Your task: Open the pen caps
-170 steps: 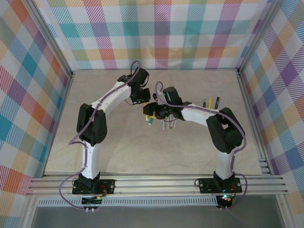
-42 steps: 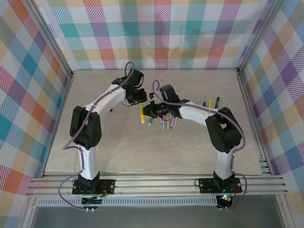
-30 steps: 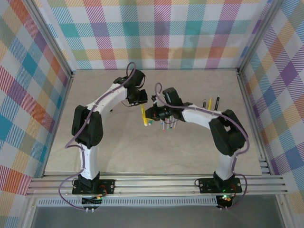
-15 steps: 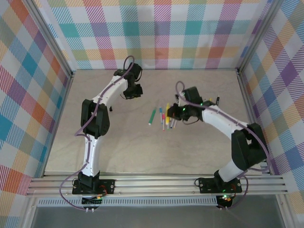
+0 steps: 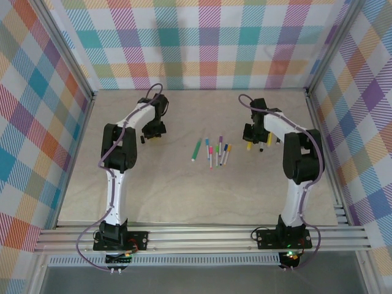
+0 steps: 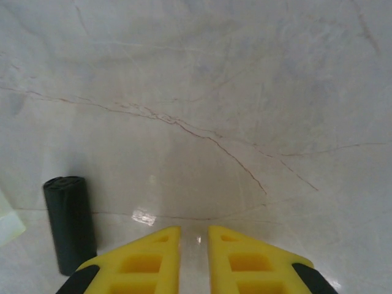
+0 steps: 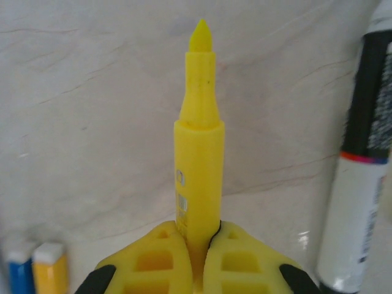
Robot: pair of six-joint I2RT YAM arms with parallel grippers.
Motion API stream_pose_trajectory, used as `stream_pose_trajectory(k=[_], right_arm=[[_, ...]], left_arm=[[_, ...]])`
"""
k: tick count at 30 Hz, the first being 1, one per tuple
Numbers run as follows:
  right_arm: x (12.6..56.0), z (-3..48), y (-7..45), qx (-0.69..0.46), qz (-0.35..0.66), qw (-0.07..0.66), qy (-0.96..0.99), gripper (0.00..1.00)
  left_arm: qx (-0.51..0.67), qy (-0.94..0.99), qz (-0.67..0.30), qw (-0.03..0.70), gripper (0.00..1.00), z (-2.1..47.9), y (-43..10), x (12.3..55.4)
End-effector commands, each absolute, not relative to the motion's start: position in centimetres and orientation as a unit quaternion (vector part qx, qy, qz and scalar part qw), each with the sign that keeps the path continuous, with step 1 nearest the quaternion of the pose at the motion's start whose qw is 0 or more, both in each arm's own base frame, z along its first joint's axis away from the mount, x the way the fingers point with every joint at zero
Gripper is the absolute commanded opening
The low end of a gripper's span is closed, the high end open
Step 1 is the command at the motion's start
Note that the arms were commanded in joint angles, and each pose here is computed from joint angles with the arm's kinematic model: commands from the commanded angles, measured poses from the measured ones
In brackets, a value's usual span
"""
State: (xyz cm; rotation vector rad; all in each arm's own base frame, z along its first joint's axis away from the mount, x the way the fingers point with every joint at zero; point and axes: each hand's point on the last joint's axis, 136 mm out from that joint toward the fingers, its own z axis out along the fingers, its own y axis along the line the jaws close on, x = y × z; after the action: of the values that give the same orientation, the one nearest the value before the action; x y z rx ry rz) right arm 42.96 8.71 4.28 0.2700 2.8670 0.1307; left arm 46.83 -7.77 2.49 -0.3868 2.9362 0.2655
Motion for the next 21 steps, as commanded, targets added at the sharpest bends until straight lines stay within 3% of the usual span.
stream_pose_trajectory(k=[1, 5, 7, 10, 13, 16, 21], right_arm=[[43.0, 4.4, 6.3, 0.079, -0.021, 0.113, 0.990, 0.00], [42.9, 3.7, 5.1, 0.079, -0.059, 0.095, 0.991, 0.00], [42.7, 3.4, 4.8, 0.081, -0.067, 0.088, 0.991, 0.10], [42.5, 3.5, 4.7, 0.083, -0.069, 0.087, 0.990, 0.24], [42.5, 3.9, 4.7, 0.085, -0.071, 0.090, 0.990, 0.27], [42.6, 5.1, 4.7, 0.087, -0.067, 0.101, 0.989, 0.31], [42.5, 9.5, 5.7, 0.085, -0.042, 0.149, 0.984, 0.36]], left_arm=[[-0.130, 0.983, 0.104, 0.073, 0.03, 1.9, -7.4, 46.4], [-0.132, 0.983, 0.106, 0.073, 0.21, 1.6, -7.3, 46.3], [-0.132, 0.983, 0.108, 0.072, 0.25, 1.4, -7.3, 46.3], [-0.133, 0.983, 0.107, 0.074, 0.26, 1.6, -7.3, 46.4], [-0.133, 0.982, 0.103, 0.083, 0.27, 2.4, -7.4, 46.6], [-0.134, 0.981, 0.095, 0.100, 0.35, 3.9, -7.6, 47.0], [-0.141, 0.977, 0.079, 0.140, 0.38, 8.0, -8.2, 47.4]])
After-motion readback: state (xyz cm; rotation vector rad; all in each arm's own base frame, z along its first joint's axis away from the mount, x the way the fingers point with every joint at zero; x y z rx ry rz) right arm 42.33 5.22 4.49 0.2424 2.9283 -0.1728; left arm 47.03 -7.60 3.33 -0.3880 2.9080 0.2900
